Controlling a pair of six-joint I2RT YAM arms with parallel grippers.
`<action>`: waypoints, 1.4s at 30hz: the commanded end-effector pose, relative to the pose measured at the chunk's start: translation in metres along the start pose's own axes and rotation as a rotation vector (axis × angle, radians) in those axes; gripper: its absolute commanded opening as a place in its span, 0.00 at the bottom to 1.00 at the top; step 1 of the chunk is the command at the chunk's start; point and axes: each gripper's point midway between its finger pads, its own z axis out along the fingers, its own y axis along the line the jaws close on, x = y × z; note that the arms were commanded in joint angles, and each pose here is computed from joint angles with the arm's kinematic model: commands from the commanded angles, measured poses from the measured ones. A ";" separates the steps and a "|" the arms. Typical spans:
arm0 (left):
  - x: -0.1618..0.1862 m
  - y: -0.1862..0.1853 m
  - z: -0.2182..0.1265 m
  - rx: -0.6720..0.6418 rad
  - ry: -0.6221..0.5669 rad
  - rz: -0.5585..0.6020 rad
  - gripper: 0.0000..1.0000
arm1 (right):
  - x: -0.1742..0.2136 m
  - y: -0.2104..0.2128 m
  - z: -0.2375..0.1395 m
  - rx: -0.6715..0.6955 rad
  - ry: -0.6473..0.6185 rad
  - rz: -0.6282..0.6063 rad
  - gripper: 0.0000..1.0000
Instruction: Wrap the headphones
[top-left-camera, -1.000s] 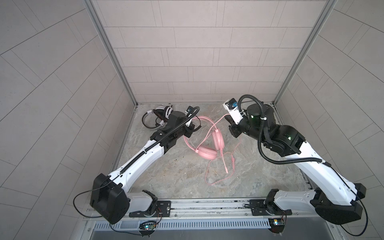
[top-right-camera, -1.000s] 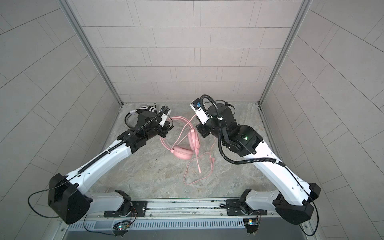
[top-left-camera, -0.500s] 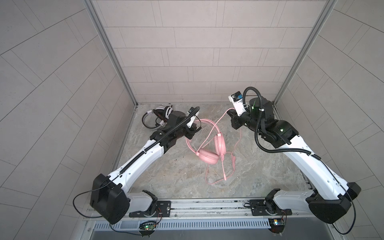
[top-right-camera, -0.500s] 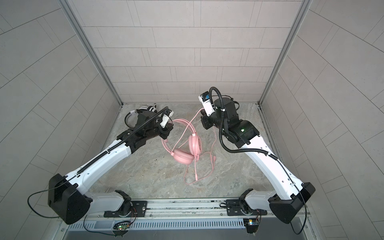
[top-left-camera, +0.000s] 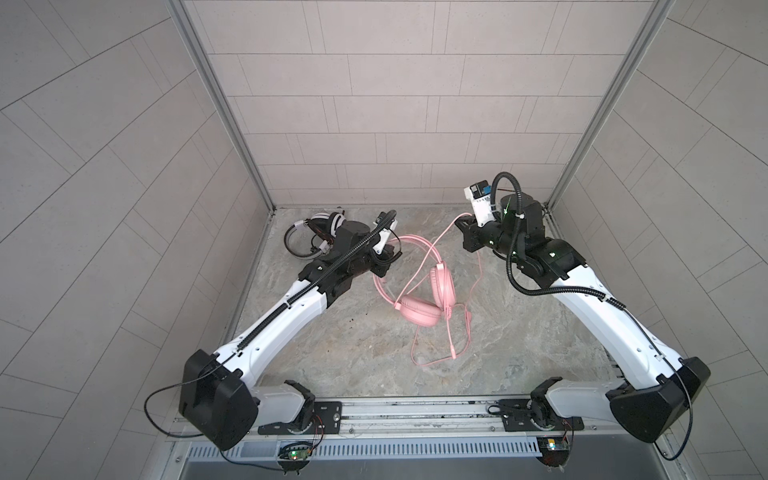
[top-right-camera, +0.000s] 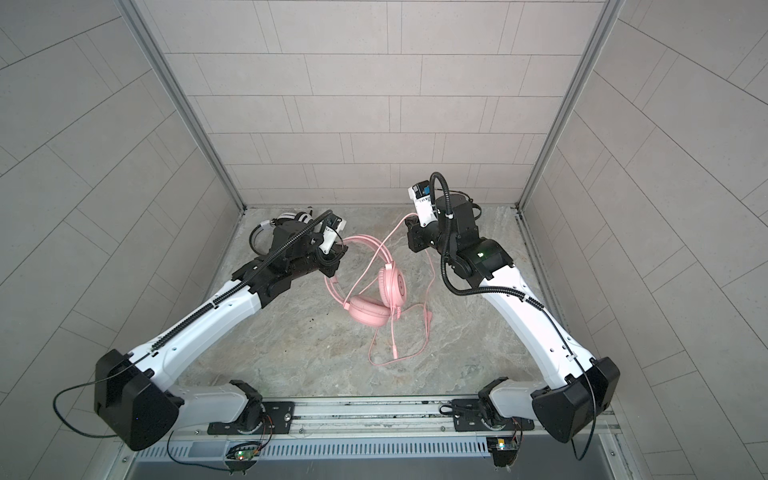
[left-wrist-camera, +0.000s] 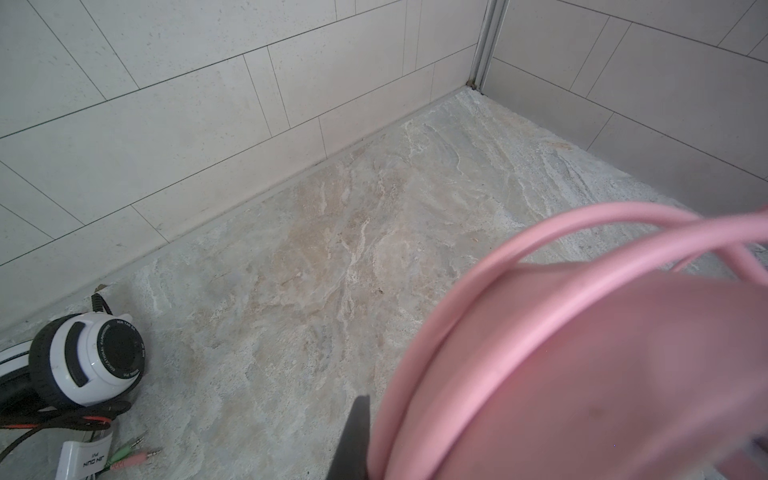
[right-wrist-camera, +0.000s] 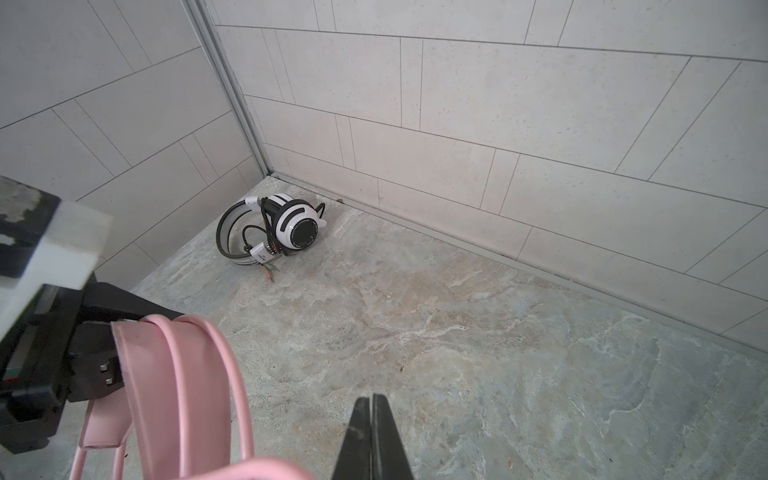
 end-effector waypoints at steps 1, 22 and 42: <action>-0.034 -0.005 -0.020 0.027 -0.133 -0.044 0.00 | -0.001 -0.011 -0.001 0.012 -0.029 0.052 0.00; -0.095 -0.011 -0.058 0.220 -0.386 -0.346 0.00 | 0.090 0.003 0.053 -0.250 0.103 0.342 0.00; -0.149 -0.012 -0.072 0.317 -0.512 -0.481 0.00 | 0.133 0.032 0.145 -0.493 0.109 0.576 0.39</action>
